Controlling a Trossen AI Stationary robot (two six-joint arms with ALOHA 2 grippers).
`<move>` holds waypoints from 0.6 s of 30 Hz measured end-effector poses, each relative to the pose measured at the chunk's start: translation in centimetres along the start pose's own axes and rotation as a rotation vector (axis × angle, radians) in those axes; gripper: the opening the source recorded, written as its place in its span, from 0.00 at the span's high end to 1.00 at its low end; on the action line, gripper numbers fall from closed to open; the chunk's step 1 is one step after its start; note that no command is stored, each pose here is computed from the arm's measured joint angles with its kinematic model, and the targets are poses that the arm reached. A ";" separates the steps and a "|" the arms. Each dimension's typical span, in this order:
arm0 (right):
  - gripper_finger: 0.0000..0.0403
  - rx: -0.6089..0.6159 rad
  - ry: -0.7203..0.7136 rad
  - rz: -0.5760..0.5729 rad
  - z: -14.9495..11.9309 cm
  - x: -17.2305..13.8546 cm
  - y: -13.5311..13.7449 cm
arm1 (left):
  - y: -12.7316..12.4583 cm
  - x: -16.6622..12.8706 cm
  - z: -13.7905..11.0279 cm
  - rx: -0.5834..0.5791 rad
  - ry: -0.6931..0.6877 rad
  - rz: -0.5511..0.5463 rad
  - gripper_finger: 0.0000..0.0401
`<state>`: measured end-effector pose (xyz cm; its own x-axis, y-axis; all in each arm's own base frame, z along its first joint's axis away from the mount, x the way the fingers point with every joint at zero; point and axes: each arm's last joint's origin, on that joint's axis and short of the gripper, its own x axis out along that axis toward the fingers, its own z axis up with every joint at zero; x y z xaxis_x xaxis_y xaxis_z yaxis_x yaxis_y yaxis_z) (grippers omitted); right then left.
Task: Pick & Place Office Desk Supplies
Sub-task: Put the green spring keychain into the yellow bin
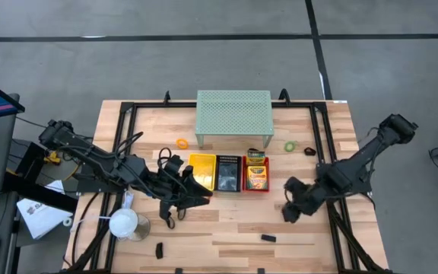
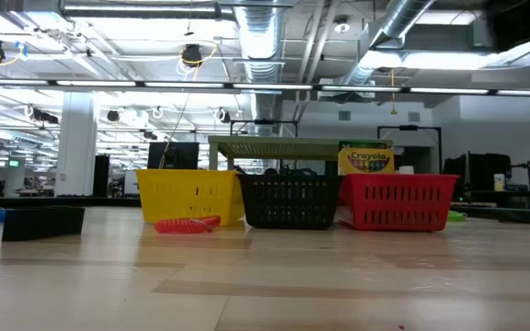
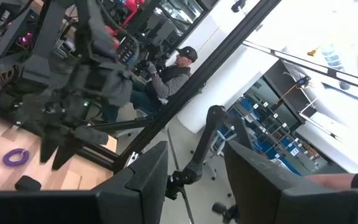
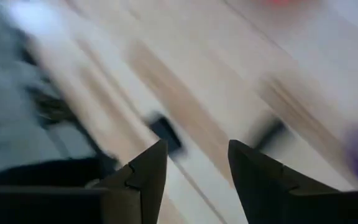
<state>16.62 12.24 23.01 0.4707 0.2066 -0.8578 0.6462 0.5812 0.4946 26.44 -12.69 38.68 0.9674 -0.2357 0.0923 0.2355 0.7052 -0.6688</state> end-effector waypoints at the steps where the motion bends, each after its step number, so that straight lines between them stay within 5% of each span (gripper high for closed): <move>1: 0.58 0.003 0.030 -0.066 -0.2 -0.7 0.1 | 0.0 0.0 0.0 0.000 -0.001 0.000 0.62; 6: 0.58 -0.122 0.105 -0.267 -1.9 -4.4 1.7 | 0.0 0.0 0.0 0.001 0.000 0.000 0.62; 9: 0.58 -0.354 0.099 -0.293 -3.1 -6.2 2.9 | 0.0 0.0 0.0 0.010 -0.003 0.005 0.62; 13: 0.58 -0.654 -0.025 -0.426 -4.0 -8.2 2.9 | 0.1 0.0 0.1 0.030 -0.016 0.021 0.62; 18: 0.58 -0.707 -0.250 -0.474 -2.4 -9.8 2.0 | 0.1 0.0 0.1 0.030 -0.022 0.027 0.62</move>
<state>11.88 13.23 32.08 0.4188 -0.3095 -0.8537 0.3229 0.9294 -0.1785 26.45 -12.58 38.69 0.9752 -0.2019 0.0906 0.2116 0.7312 -0.6486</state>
